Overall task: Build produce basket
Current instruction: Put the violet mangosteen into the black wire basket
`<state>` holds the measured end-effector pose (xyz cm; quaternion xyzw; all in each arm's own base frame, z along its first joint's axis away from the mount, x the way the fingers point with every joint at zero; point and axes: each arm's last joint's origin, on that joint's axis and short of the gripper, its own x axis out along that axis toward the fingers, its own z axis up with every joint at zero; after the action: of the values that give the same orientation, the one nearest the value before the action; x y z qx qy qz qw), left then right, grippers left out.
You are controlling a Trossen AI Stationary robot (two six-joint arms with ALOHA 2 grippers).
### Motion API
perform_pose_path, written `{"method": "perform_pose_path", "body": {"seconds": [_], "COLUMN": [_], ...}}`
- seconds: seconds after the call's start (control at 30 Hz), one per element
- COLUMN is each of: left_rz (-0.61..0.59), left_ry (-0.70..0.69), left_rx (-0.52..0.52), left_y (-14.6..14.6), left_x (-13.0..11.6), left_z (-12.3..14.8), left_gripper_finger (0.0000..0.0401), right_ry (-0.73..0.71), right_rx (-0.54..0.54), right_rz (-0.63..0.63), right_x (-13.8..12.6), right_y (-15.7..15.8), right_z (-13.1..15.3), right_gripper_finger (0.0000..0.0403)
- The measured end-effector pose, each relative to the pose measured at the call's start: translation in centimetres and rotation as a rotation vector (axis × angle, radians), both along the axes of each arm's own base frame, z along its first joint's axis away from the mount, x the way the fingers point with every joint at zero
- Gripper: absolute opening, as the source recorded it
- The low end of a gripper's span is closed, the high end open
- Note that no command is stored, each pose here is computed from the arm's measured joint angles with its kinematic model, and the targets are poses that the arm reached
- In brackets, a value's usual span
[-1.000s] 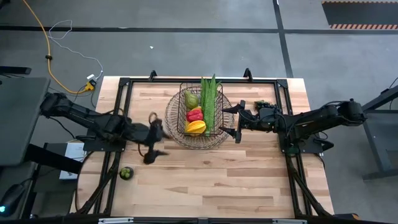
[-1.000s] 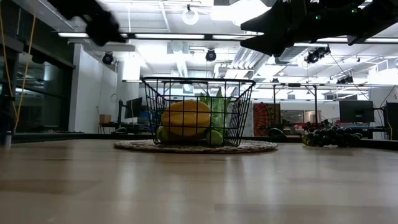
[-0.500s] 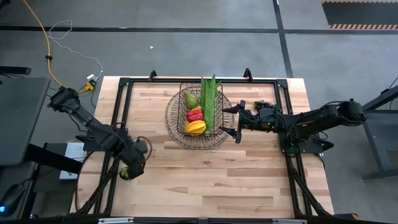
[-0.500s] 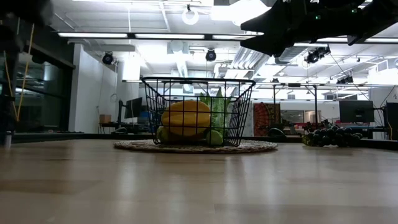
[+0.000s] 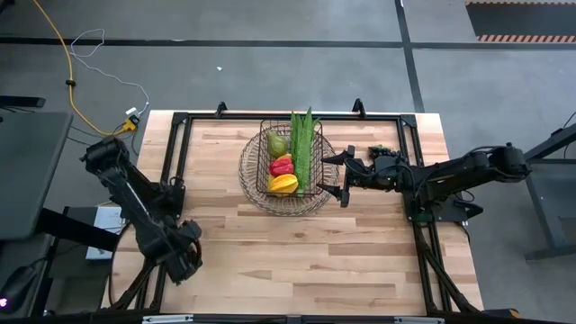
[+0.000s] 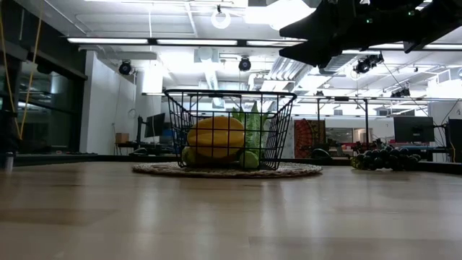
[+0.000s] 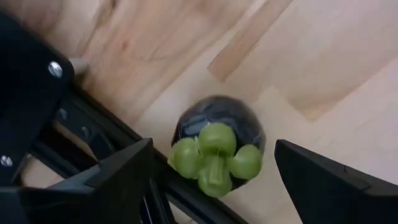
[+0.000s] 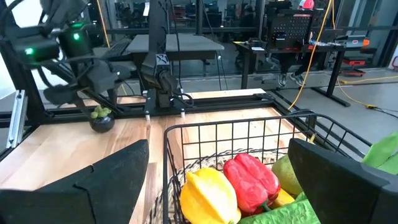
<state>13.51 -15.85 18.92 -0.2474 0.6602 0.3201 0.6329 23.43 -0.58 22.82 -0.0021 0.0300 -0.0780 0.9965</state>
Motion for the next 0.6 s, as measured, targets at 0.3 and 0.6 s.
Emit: {"method": "perform_pose_path", "body": {"seconds": [0.3,0.6], "left_rz": [-0.008,0.028], "left_ry": [0.041,0.065], "left_rx": [0.009,0.042], "left_y": [-1.2,-1.5], "left_x": [0.1,0.4], "left_z": [-1.5,-2.5], "left_gripper_finger": [0.0326,0.0326], "right_ry": [0.007,0.021], "right_rx": [0.000,0.000], "right_rz": [-0.001,-0.001], "right_x": [0.0,0.0], "right_y": [0.0,0.0], "right_z": [-0.1,-0.2], "right_gripper_finger": [0.0374,0.0374]}}
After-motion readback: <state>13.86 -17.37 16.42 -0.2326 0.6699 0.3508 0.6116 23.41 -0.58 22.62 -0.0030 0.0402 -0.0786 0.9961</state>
